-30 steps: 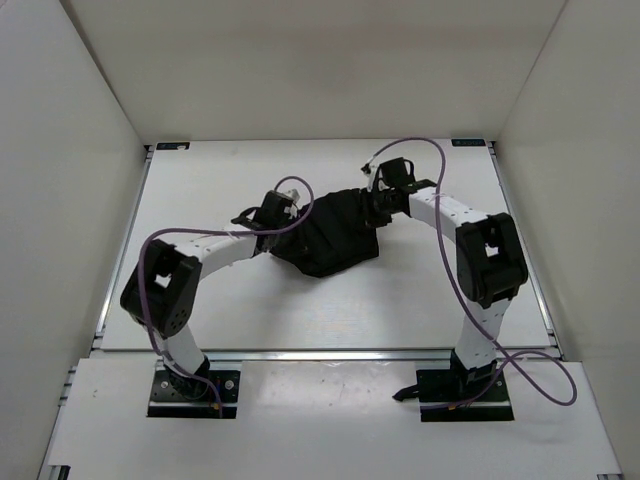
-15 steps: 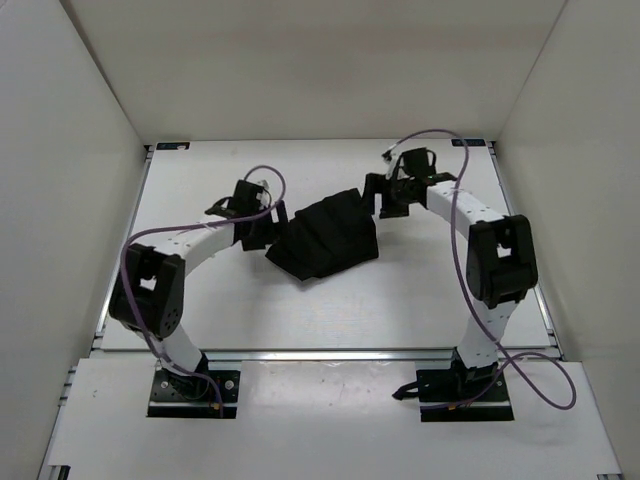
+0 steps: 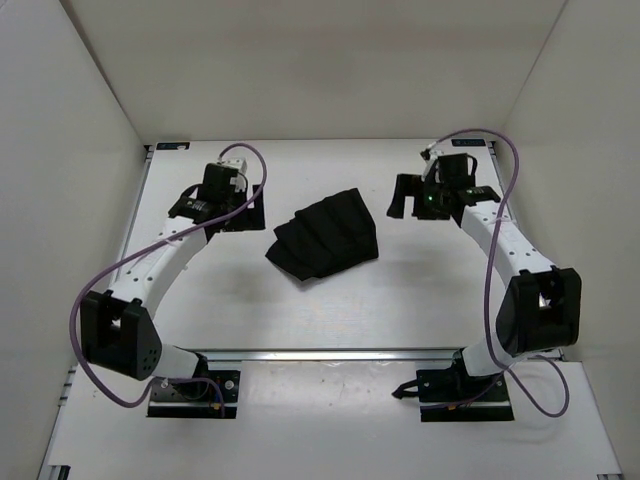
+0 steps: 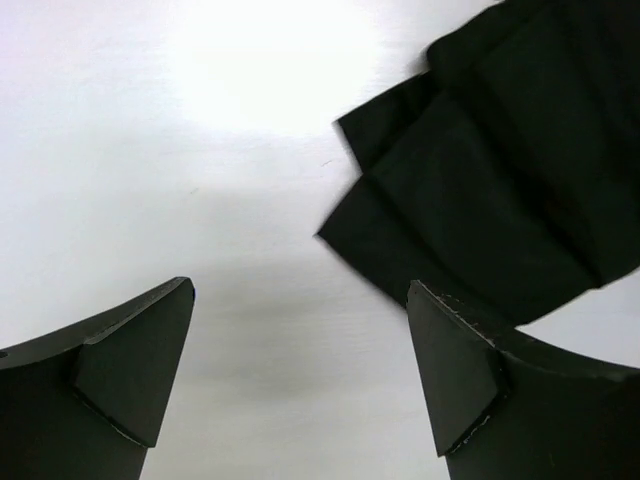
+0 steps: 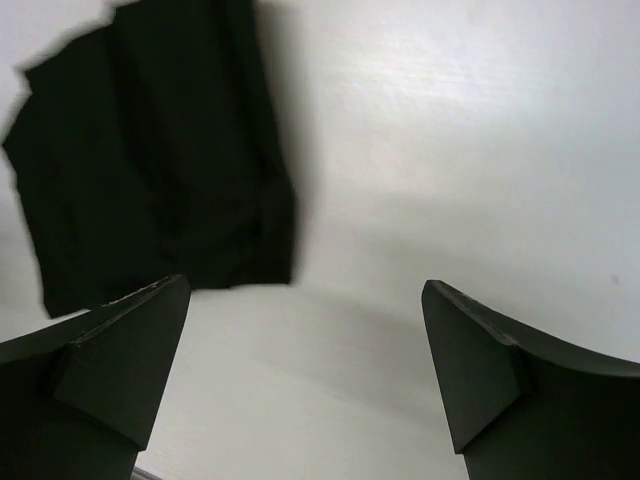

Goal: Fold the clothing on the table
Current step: Fold the skirt

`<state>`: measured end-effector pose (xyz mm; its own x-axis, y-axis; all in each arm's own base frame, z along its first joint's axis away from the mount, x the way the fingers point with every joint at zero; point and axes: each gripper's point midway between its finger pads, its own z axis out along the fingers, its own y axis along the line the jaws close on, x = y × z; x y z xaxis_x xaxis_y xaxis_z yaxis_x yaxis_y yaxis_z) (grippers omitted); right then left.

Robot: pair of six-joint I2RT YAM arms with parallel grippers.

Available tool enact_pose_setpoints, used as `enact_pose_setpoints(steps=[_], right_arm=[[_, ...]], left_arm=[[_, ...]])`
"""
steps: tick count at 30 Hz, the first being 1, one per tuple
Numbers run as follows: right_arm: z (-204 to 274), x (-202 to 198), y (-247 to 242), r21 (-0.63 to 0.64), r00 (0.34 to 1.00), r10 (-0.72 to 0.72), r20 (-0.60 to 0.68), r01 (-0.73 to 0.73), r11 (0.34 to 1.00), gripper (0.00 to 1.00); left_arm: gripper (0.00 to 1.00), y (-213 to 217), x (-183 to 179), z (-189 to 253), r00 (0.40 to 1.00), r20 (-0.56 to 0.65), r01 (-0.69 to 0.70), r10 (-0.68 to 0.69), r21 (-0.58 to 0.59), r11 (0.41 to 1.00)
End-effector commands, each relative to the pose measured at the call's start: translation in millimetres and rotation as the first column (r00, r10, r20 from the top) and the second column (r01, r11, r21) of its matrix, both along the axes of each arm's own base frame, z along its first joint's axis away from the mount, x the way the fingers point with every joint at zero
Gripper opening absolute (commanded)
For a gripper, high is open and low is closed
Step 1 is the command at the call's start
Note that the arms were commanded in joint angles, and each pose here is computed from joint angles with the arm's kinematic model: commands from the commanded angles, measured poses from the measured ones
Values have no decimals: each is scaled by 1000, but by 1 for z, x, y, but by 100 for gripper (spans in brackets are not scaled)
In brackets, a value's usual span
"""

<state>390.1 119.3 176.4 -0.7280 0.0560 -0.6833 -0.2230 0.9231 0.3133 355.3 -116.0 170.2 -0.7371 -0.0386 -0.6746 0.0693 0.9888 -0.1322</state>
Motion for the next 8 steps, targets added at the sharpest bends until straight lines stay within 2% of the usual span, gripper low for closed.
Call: enact_pose_setpoints(steps=[1,8], right_arm=[[-24,-22,-25,-60,995,-67,-68,63,996,99],[-37,-45,-40,-23,991,-109,-74,107,994,99]], left_arm=[[99,25,-23,-6,999,-31,-9,12,77,997],[99,29,-41,-20,998,-65,6,1,109,994]])
